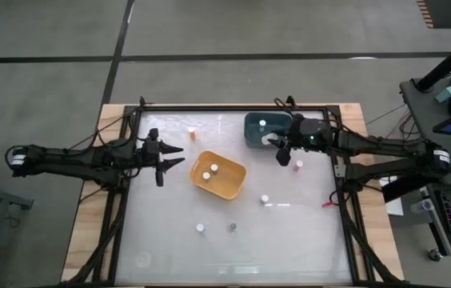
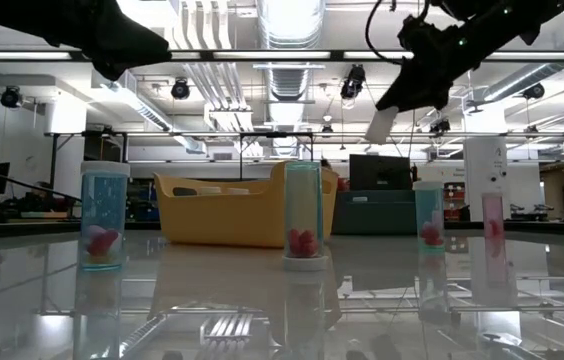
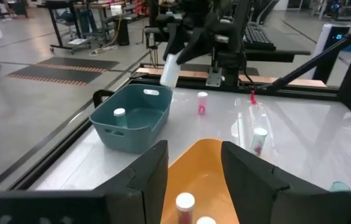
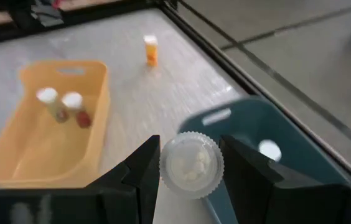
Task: Pick and place medicine bottles into bin by pill shape (circle, oval)
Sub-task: Put the white pill bottle into the blue bin
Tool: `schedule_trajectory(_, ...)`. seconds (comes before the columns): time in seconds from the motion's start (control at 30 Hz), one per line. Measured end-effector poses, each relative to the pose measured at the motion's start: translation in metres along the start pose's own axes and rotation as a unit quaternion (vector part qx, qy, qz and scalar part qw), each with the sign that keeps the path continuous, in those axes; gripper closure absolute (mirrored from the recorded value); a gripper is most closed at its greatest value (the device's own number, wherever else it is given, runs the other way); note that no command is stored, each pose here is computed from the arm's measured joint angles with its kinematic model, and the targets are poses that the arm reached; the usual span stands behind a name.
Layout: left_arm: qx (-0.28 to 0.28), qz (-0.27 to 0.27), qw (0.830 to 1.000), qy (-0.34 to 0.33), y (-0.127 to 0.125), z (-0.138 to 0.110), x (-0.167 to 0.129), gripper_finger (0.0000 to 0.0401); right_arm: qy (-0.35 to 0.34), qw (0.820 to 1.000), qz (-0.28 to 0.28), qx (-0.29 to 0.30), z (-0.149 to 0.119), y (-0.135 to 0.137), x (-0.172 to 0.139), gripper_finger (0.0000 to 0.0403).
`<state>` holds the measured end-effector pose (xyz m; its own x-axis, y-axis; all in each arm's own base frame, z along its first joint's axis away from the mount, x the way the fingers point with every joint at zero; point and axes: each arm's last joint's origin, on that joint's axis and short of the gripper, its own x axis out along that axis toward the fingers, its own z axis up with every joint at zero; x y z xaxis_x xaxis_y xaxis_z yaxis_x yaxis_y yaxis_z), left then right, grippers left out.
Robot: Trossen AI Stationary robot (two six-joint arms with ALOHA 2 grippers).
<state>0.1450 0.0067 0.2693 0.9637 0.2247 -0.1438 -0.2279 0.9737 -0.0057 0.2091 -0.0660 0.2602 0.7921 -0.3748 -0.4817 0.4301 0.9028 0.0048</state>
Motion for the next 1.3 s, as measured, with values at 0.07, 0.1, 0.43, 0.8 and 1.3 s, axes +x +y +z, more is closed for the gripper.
schedule_trajectory(0.07,-0.001,0.001,1.0,-0.005,0.001,0.001,-0.002,0.0267,0.016,1.0,-0.008,0.002,-0.003,-0.004,0.001,0.0259)
schedule_trajectory(0.1,-0.002,0.003,1.0,-0.007,0.001,0.001,-0.003,0.0267,0.023,1.0,-0.013,0.004,-0.004,-0.006,0.001,0.0259)
schedule_trajectory(0.43,-0.008,0.002,1.0,-0.027,0.003,0.005,-0.012,0.0267,0.065,0.991,-0.093,0.069,-0.012,-0.038,0.008,0.0259)
schedule_trajectory(0.8,-0.009,0.011,0.999,-0.031,0.004,0.006,-0.014,0.0267,0.109,0.976,-0.153,0.106,-0.028,-0.075,0.051,0.0259)
schedule_trajectory(1.3,-0.012,0.025,0.999,-0.033,0.005,0.006,-0.014,0.0267,0.164,0.966,-0.166,0.112,-0.037,-0.086,0.085,0.0259)
